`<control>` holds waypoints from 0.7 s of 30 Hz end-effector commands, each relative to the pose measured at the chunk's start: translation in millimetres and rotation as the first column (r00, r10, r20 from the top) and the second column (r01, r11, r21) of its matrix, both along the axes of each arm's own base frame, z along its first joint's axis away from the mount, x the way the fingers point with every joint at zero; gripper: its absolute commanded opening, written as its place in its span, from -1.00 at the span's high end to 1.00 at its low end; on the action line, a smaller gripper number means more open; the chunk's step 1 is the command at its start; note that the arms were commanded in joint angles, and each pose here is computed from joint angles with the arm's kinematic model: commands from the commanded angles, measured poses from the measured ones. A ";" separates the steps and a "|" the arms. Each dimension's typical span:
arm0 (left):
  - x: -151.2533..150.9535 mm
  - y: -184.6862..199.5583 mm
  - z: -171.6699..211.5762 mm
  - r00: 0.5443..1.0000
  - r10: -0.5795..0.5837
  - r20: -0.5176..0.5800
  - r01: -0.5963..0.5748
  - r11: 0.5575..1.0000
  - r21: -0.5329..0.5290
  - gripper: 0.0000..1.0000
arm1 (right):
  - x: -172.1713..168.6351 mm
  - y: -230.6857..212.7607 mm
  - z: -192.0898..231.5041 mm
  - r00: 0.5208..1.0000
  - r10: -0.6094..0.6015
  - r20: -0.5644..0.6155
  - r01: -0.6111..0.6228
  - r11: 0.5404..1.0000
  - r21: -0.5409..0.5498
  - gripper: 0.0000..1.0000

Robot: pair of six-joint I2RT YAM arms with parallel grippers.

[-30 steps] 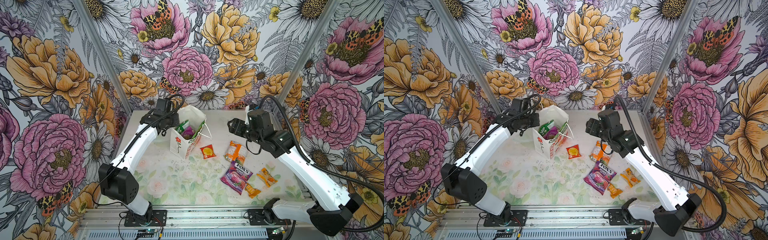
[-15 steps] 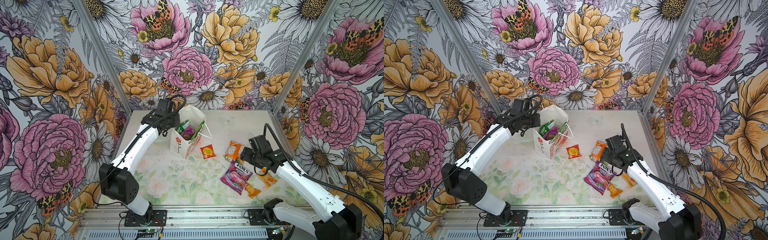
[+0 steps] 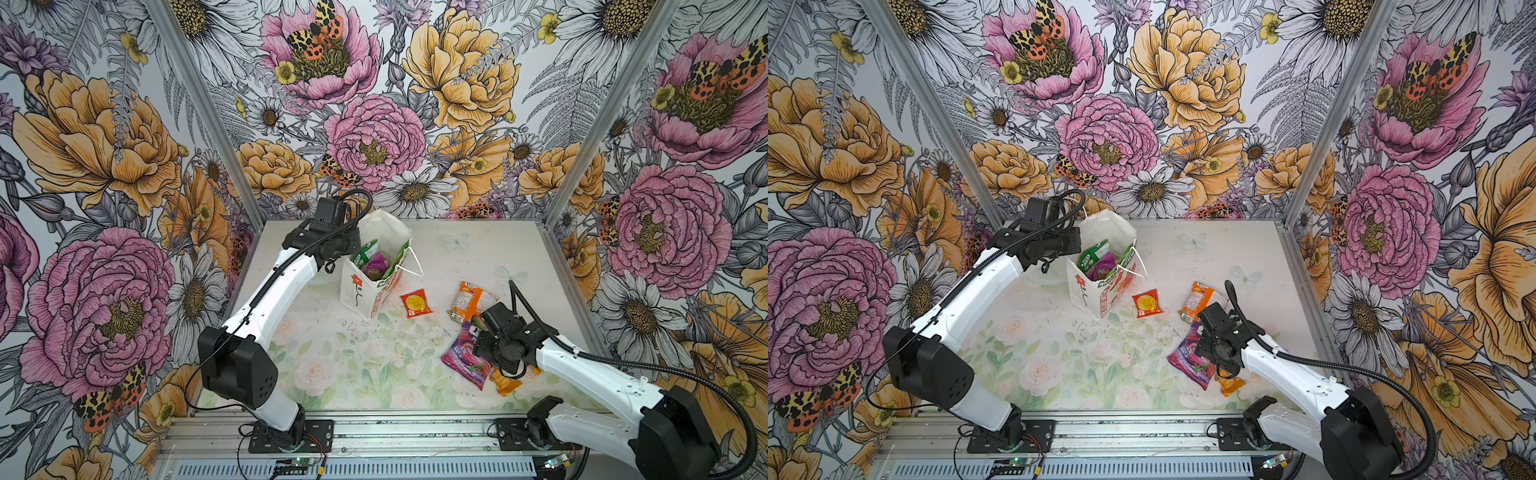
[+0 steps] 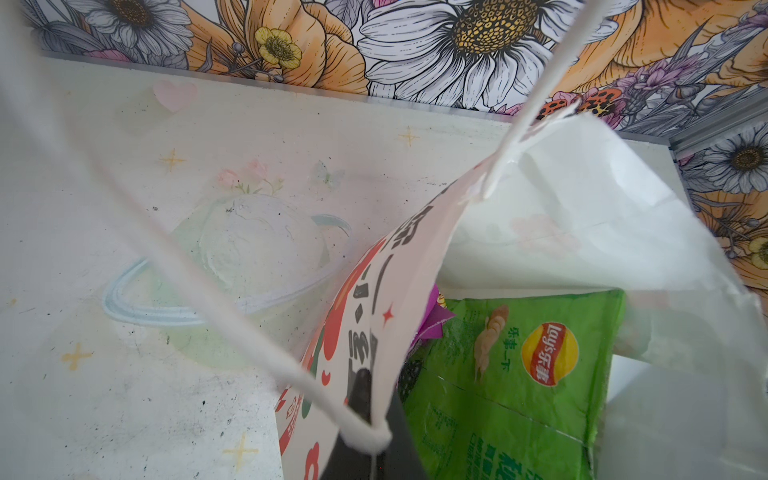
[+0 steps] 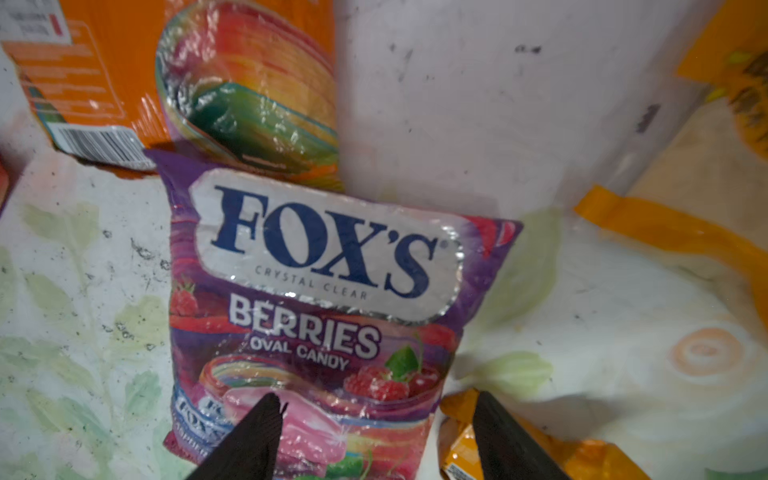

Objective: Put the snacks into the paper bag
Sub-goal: 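Move the right gripper over the purple Fox's Berries candy bag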

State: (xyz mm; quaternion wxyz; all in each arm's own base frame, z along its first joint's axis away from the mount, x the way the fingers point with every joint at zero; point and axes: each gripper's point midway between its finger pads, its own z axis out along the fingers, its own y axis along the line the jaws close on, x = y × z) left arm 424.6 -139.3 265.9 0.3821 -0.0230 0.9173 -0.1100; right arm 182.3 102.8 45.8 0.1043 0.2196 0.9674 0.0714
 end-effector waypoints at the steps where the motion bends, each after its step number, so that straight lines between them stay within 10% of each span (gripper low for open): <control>1: 7.8 -5.8 18.9 0.998 -0.011 0.068 0.011 1.000 0.002 1.00 | 12.9 26.2 -1.2 0.999 0.004 0.035 -0.007 0.998 0.065 -0.38; 21: 8.2 0.2 21.4 0.997 0.001 0.075 -0.003 1.000 0.025 1.00 | 25.1 152.0 28.2 0.920 0.385 0.073 -0.390 0.915 0.097 -0.23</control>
